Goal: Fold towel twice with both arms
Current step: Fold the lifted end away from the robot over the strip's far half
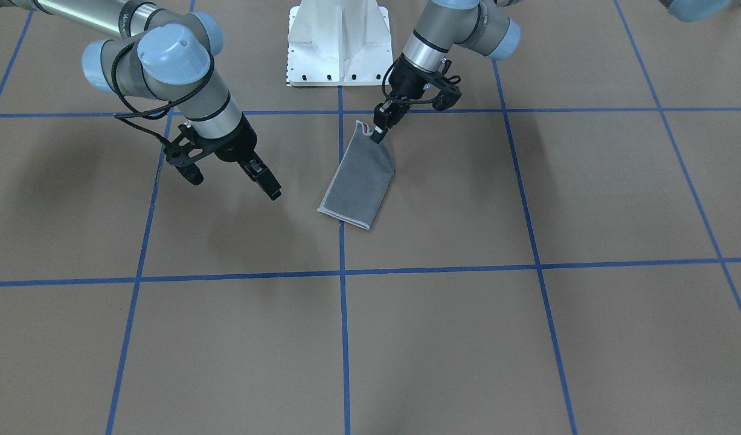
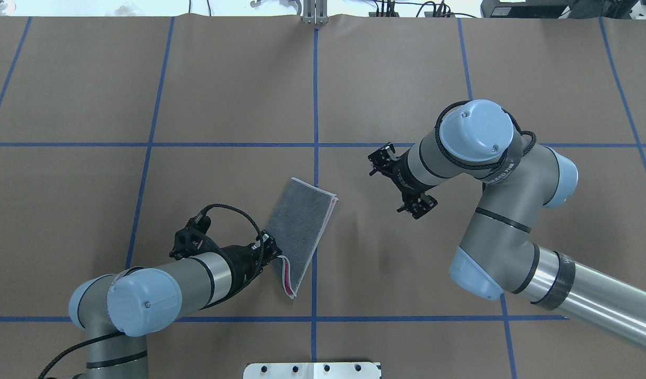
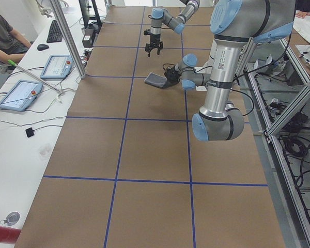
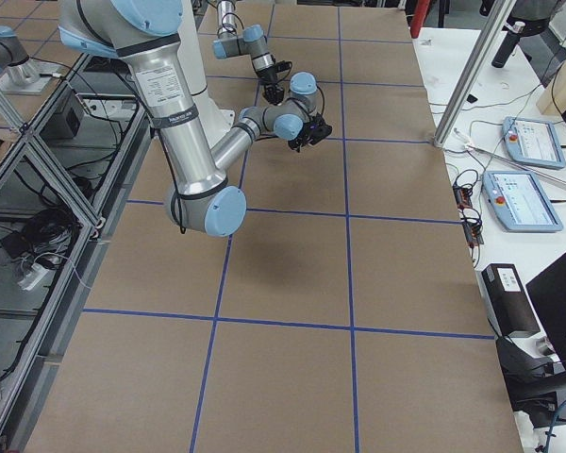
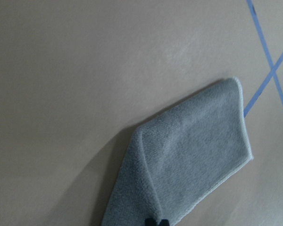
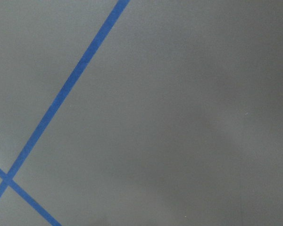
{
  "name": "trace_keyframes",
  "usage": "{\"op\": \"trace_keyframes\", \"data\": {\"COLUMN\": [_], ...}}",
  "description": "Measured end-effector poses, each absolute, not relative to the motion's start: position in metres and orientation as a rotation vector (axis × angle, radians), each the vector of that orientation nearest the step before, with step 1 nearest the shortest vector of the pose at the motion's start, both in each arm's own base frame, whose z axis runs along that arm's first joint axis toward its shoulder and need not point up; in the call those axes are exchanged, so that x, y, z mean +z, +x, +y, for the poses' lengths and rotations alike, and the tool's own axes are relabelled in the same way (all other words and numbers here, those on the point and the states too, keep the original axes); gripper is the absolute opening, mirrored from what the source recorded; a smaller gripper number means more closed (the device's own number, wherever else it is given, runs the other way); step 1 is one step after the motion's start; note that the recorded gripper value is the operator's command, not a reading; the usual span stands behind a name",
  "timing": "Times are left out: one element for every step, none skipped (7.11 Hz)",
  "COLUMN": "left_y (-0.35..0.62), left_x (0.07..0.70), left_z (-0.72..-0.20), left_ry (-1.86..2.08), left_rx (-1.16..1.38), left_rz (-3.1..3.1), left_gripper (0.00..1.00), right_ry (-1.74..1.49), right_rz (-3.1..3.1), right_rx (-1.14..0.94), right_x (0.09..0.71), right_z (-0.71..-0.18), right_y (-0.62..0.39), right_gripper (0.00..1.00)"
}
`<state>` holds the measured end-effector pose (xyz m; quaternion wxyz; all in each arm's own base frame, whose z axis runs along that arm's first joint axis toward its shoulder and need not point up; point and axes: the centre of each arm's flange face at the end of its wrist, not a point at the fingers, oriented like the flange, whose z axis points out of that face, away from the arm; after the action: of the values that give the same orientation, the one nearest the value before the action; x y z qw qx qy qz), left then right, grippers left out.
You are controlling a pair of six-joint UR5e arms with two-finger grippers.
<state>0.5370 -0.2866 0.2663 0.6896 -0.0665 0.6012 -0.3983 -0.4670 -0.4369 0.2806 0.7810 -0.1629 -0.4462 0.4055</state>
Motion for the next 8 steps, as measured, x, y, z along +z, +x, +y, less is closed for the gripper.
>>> {"op": "trace_keyframes", "data": {"left_y": [0.533,0.529,0.529,0.534,0.541,0.547,0.552,0.559], "left_x": [0.262,0.259,0.256,0.250,0.244,0.240,0.235,0.230], "left_z": [-0.300,-0.310,-0.318,-0.329,-0.343,-0.357,-0.371,-0.384], "left_ry": [-0.149,-0.152,-0.149,-0.143,-0.137,-0.135,-0.133,-0.130], "left_rx": [-0.905,-0.915,-0.925,-0.937,-0.949,-0.958,-0.966,-0.975], "left_rz": [1.349,1.353,1.357,1.361,1.361,1.357,1.354,1.350], "left_gripper": [0.00,0.00,0.00,0.00,0.00,0.00,0.00,0.00], "right_ry": [-0.352,-0.352,-0.352,-0.352,-0.352,-0.351,-0.350,-0.350], "right_rz": [-0.964,-0.964,-0.963,-0.963,-0.961,-0.954,-0.949,-0.946], "right_rx": [0.876,0.877,0.877,0.878,0.881,0.887,0.891,0.895], "right_x": [0.281,0.281,0.281,0.282,0.285,0.292,0.297,0.299], "right_z": [-0.437,-0.437,-0.437,-0.437,-0.439,-0.442,-0.445,-0.446], "right_y": [-0.467,-0.467,-0.467,-0.465,-0.461,-0.454,-0.449,-0.446], "right_gripper": [1.00,1.00,1.00,1.00,1.00,1.00,1.00,1.00]}}
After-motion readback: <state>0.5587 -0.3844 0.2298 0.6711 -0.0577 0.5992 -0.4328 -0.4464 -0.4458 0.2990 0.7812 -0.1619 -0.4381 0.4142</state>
